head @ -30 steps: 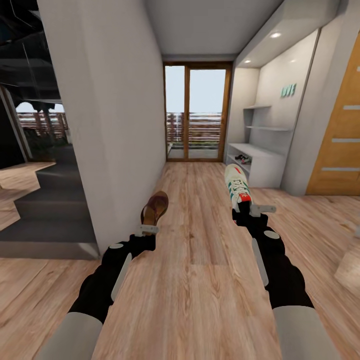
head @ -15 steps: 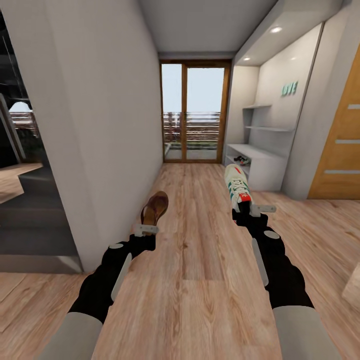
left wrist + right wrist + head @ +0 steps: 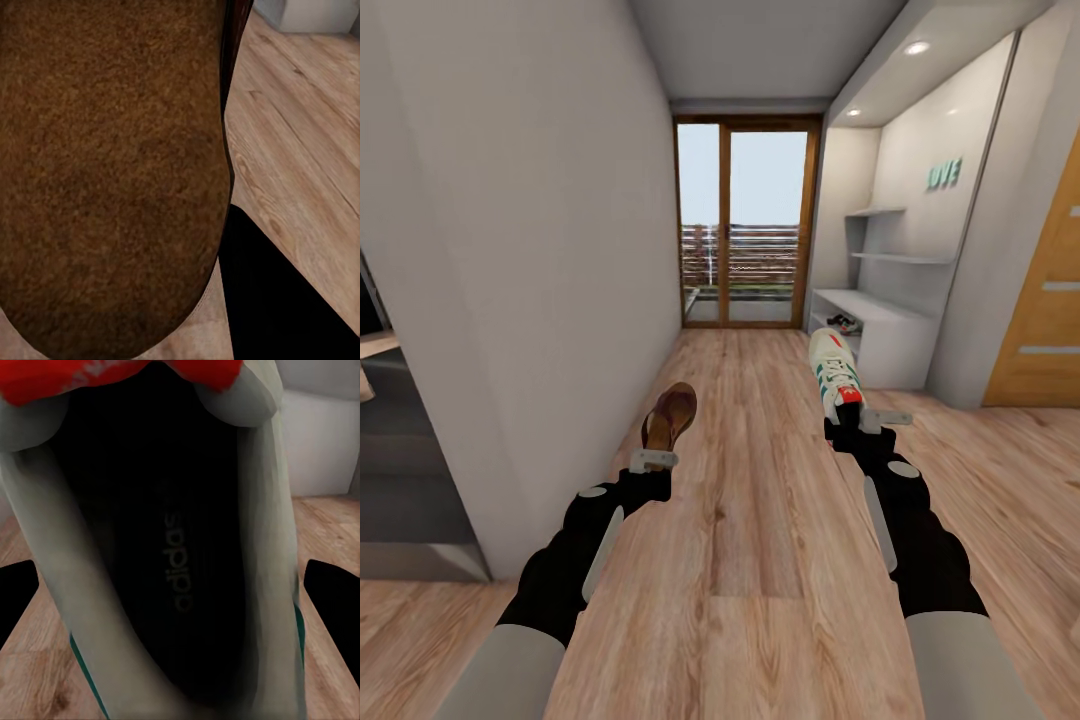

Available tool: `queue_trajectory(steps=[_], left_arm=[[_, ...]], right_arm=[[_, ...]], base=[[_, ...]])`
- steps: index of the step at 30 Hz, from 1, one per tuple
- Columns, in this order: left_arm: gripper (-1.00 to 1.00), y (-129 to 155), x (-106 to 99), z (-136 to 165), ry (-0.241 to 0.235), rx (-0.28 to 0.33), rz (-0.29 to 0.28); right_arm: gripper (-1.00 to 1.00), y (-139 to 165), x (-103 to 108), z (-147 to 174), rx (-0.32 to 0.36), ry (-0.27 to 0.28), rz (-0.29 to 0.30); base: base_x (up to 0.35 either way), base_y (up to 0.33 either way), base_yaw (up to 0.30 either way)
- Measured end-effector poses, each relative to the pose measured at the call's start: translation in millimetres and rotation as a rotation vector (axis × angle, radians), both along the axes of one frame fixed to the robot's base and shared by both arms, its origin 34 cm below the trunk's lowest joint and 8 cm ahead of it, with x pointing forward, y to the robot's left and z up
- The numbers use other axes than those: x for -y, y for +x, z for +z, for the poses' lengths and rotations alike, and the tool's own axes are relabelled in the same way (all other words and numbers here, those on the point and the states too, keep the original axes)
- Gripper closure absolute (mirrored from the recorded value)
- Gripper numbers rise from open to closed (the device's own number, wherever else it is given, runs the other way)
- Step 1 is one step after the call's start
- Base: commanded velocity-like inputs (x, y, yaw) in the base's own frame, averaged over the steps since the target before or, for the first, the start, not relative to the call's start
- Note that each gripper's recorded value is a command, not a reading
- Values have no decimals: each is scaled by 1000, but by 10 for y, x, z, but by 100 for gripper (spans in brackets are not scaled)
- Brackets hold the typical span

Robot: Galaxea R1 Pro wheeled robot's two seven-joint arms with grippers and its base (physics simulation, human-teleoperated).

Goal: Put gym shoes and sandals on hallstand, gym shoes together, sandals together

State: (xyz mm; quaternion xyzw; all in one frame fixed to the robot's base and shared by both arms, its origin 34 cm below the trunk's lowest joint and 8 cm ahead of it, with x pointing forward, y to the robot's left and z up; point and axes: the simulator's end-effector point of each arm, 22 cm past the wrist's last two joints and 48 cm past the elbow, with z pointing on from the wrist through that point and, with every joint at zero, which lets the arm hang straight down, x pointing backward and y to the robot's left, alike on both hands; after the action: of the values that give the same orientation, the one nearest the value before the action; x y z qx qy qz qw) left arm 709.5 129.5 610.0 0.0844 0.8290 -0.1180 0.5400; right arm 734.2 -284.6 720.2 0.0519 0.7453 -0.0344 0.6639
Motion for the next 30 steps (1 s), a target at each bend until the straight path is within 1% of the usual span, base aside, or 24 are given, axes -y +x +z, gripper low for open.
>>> queue_trajectory(steps=[30], left_arm=[[100,0,0,0,0,0,0]], right_arm=[[100,1,0,3,0,0,0]], base=[[347,-2,0]])
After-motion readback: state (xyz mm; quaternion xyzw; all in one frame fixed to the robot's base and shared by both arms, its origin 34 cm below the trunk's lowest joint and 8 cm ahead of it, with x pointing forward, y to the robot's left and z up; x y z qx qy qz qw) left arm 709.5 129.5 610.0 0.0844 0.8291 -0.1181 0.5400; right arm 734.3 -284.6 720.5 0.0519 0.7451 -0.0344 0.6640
